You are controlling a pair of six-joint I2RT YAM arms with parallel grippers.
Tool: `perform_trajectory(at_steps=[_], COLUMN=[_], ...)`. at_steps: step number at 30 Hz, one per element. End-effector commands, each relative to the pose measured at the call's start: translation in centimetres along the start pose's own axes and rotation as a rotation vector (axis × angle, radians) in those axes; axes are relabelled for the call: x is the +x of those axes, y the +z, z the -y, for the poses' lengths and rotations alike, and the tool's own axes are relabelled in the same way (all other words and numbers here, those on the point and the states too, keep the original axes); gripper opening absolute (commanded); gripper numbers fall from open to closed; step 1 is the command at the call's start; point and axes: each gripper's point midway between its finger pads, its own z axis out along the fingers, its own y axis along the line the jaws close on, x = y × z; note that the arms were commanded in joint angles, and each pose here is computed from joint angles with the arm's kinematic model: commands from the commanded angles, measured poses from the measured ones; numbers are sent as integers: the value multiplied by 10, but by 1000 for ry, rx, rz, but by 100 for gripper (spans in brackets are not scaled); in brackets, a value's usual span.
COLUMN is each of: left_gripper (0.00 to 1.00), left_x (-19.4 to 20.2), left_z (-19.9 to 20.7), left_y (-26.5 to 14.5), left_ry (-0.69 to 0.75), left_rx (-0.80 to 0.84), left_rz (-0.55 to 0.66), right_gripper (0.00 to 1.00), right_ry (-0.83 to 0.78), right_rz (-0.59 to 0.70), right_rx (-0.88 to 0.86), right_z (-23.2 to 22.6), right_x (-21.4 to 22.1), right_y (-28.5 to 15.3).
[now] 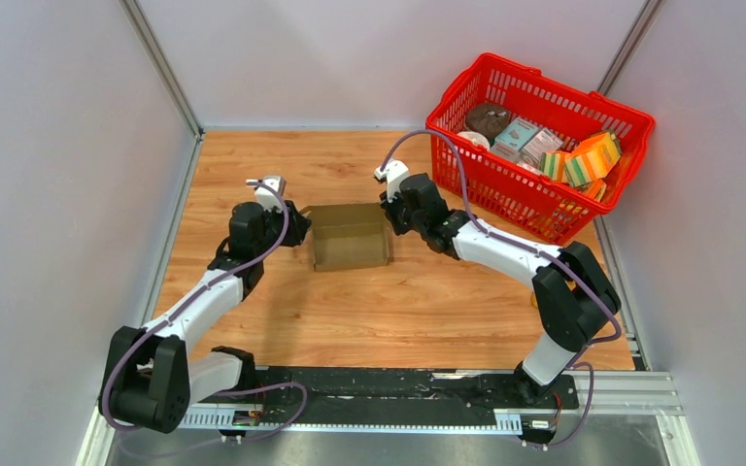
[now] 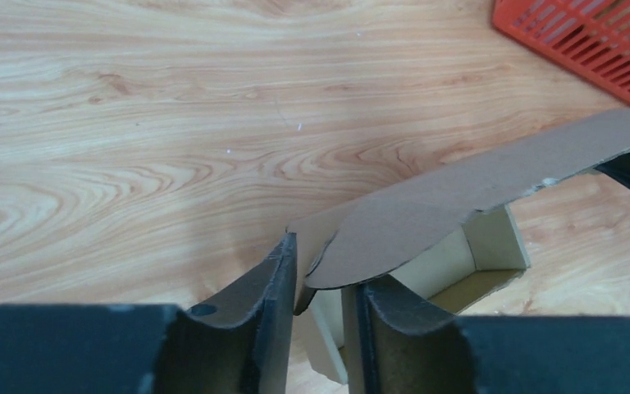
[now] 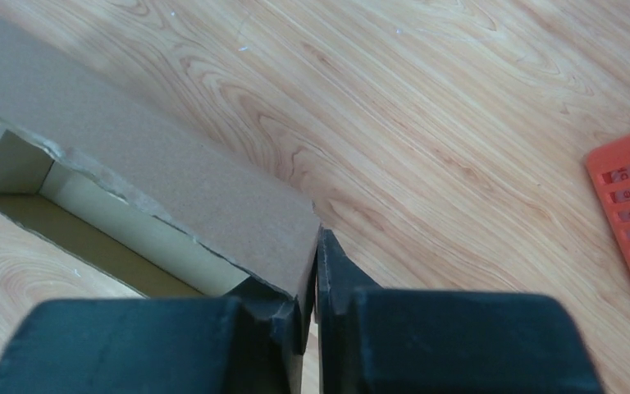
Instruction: Fold the paper box
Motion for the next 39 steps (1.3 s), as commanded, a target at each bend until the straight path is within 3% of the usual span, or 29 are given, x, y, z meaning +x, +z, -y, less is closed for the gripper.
perform_trajectory(at_steps=[1,5,9,16,22,26,30,34,39], left_gripper=[30,16,12,14,16,14,13,13,13], left_x=[-8,-8,-9,-5,-10,-4,4,5,14], left_z=[11,7,12,27,43,49,51,51,53], left_y=[7,10,14,22,24,23,18,17,14], left_ry=[53,-1,-89,-167,-116,-77,-13,-2,-36], left_rx=[-27,-115,-137,-145,-152,-187,-228,-204,-170], left_rz=[-16,-41,-37,-43,-16,11,57,121,163], right_gripper=[14,16,14,11,1,0,0,0,0], right_ry=[44,129,205,330,317,309,353,356,349], right_rz=[56,37,20,48,36,38,110,262,337], right_rx=[33,101,111,76,104,159,193,202,238], right_z=[5,11,7,-20,-22,-18,-16,-16,-15], right_x=[-25,-22,-18,-25,-19,-10,-8,-18,-4], right_y=[-10,-7,-1,-3,2,0,-5,-13,-26])
